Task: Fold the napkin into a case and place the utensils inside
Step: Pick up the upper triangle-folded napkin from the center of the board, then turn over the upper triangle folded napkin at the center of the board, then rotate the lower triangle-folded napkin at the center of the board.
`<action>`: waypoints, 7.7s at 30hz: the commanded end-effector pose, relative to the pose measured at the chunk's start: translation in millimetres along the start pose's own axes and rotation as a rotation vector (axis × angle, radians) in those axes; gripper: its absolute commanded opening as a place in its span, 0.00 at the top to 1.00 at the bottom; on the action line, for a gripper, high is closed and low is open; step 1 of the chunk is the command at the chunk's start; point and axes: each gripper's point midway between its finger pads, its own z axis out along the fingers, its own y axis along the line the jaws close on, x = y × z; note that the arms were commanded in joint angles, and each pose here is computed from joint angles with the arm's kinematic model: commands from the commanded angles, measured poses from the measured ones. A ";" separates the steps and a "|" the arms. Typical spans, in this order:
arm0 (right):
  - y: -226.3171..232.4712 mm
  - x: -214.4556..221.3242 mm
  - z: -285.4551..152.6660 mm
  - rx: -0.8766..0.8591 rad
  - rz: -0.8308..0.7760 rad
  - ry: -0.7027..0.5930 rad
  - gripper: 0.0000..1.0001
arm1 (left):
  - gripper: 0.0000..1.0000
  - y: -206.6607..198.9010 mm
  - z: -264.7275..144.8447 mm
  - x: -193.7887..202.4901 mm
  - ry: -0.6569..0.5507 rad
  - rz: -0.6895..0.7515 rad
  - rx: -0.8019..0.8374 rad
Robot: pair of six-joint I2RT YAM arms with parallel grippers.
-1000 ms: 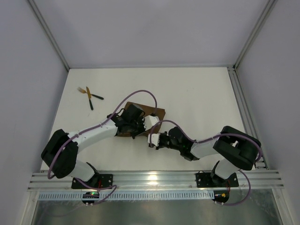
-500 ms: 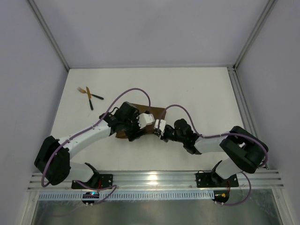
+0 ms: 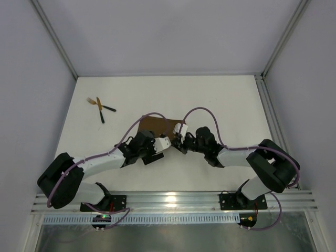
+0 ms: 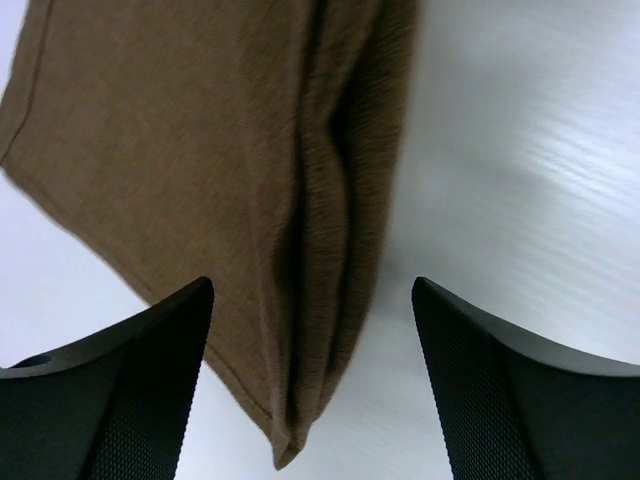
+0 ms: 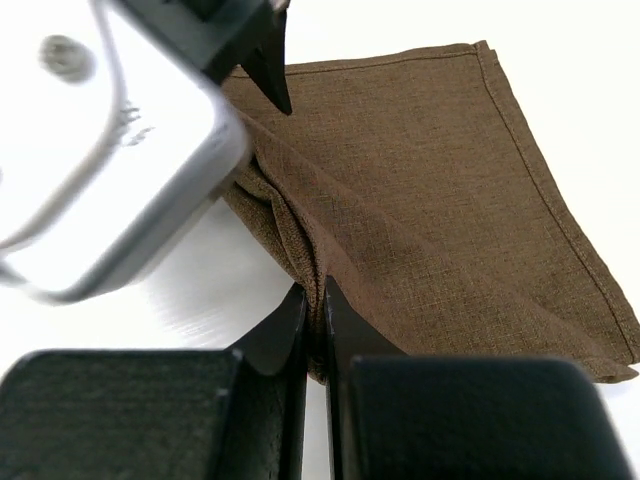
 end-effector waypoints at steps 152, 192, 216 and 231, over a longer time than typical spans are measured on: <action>35.5 81.0 -60.1 0.549 1.102 0.067 0.86 | 0.49 -91.0 -57.3 72.1 0.265 0.406 0.274; -143.0 43.0 42.5 0.193 0.660 0.477 0.46 | 0.39 -63.0 -40.4 12.8 0.144 0.149 0.146; -102.8 37.0 -30.7 0.293 0.676 0.434 0.93 | 0.67 -82.7 -45.2 58.9 0.241 0.335 0.269; -58.3 80.1 -69.3 0.329 0.776 0.506 0.93 | 0.89 -81.9 -41.9 83.8 0.274 0.418 0.259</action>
